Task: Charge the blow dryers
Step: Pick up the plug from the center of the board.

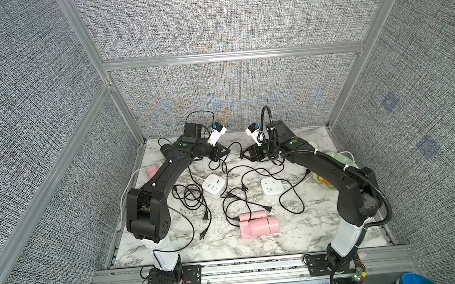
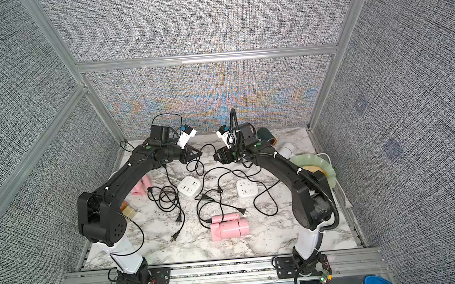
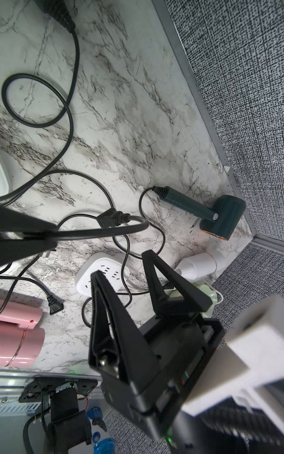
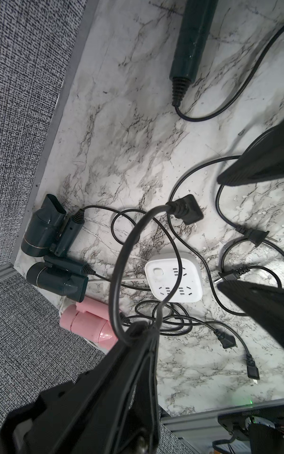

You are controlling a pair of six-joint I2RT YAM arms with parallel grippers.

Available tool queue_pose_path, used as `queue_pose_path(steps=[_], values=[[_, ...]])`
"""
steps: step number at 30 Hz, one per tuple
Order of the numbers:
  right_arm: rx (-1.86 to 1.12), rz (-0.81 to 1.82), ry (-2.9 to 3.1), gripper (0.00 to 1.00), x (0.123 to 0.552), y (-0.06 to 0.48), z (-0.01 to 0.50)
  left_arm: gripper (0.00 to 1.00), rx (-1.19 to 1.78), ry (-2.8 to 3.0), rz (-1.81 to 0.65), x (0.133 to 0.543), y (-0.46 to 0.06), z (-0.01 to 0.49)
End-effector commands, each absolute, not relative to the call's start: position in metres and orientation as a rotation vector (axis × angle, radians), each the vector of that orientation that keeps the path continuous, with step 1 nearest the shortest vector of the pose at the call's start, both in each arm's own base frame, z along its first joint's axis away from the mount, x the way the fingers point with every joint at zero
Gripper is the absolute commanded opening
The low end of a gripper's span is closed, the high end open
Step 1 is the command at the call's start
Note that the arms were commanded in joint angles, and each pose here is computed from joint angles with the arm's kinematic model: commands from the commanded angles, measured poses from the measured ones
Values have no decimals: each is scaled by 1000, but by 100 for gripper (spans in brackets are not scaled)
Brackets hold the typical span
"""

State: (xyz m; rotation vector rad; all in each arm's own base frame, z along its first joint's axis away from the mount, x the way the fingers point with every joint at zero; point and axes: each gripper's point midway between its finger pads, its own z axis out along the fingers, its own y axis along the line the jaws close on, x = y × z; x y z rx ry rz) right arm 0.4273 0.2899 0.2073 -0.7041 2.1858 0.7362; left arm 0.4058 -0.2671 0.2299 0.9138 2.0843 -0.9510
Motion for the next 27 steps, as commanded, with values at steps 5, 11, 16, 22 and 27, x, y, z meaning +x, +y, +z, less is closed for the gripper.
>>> queue_pose_path(steps=[5,11,16,22,27], values=[[-703,715,2161,61,444,296,205,6,953,2075,-1012,397,-273,231],[-704,725,2161,53,453,301,199,6,956,2078,-1018,397,-274,229],[-701,759,2145,47,454,310,200,6,957,2078,-1032,396,-275,229],[-691,711,2149,40,456,314,196,6,964,2076,-1039,394,-276,230],[-649,623,2146,32,466,307,192,6,964,2079,-1034,394,-276,230]])
